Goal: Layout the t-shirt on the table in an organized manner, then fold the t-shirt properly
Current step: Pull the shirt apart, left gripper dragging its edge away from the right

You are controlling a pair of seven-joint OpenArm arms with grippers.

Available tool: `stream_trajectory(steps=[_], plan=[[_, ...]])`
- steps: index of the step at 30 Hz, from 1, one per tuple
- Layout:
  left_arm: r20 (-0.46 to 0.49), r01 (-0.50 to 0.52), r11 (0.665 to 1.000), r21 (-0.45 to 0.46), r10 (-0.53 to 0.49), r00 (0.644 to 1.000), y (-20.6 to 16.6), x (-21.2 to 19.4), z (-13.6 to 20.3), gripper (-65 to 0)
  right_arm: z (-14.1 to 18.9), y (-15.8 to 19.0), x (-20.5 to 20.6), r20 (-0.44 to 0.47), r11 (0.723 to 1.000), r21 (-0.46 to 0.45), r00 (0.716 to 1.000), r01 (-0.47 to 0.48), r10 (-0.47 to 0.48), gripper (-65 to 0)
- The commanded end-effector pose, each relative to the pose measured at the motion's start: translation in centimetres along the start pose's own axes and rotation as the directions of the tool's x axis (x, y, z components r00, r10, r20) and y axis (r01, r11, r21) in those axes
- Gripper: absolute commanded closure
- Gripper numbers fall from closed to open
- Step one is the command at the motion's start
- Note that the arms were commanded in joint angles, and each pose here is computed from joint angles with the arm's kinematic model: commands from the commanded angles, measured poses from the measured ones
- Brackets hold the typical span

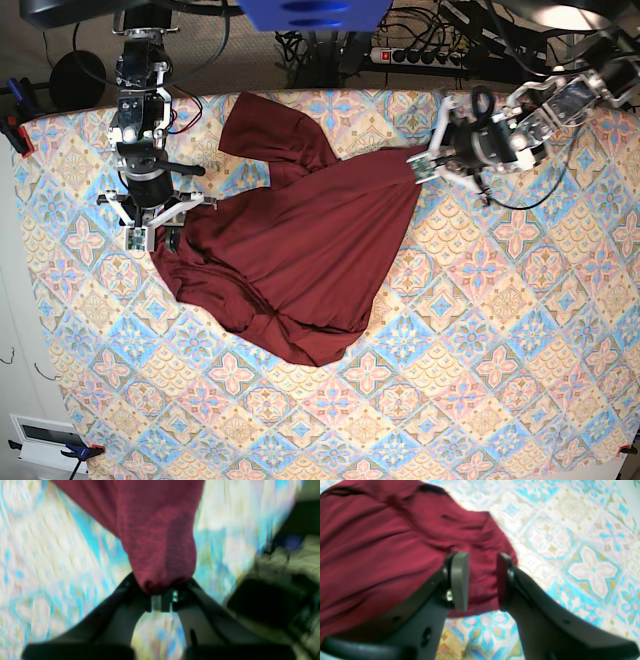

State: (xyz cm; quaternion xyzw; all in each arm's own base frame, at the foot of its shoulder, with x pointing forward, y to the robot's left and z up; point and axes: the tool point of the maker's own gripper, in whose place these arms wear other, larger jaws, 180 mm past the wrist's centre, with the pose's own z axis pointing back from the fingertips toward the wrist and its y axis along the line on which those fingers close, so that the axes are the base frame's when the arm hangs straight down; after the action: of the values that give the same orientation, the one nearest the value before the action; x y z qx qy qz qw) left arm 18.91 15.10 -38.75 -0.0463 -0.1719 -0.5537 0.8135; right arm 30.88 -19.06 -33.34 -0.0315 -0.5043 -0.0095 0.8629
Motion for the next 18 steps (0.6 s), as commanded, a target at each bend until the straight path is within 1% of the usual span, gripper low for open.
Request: stream_trajectory(steps=[1,4,6,8,10,12,15,16,18], plan=[[-0.049,0.019,0.999,0.035,-0.017,0.999,1.3,-1.7,1.2,0.0,0.0,-0.1,2.3,0.073,1.000,0.001,0.997,-0.008,0.008,-18.4],[-0.145,0.049,0.997,0.067,-0.039,0.989,2.7,-4.9,2.5,0.0,-0.1,-0.1,2.3,0.070,1.000,0.001,0.997,-0.008,0.008,-19.1],[-0.216,0.084,0.993,0.085,-0.064,0.974,3.3,-7.1,3.3,0.0,-0.1,-0.1,1.6,0.026,1.000,0.001,1.000,-0.008,0.008,-21.8],[-0.258,0.123,0.987,0.106,-0.092,0.962,3.9,-8.2,3.8,0.0,-0.4,0.0,1.9,0.015,1.000,0.004,1.000,-0.007,0.007,-22.9],[-0.289,0.156,0.979,0.132,-0.112,0.951,4.8,-8.9,4.3,0.0,-0.8,1.2,3.1,0.032,0.999,0.031,0.999,-0.016,0.015,-22.9],[-0.314,0.164,0.975,0.152,-0.110,0.943,5.6,-9.6,4.4,0.0,-1.2,2.5,4.2,0.059,0.998,0.064,0.998,-0.029,0.025,-22.9],[-0.314,0.141,0.974,0.179,-0.079,0.946,6.6,-9.8,4.4,0.0,-1.5,4.3,5.7,0.089,0.993,0.106,0.995,-0.049,0.040,-23.2],[-0.291,0.123,0.973,0.197,-0.062,0.955,7.1,-9.1,4.4,0.0,-1.5,4.8,5.8,0.092,0.991,0.118,0.995,-0.055,0.044,-23.2],[-0.211,0.058,0.969,0.239,-0.006,0.977,8.2,-7.0,4.3,0.0,-1.7,5.6,5.7,0.087,0.988,0.137,0.995,-0.064,0.052,-23.2]])
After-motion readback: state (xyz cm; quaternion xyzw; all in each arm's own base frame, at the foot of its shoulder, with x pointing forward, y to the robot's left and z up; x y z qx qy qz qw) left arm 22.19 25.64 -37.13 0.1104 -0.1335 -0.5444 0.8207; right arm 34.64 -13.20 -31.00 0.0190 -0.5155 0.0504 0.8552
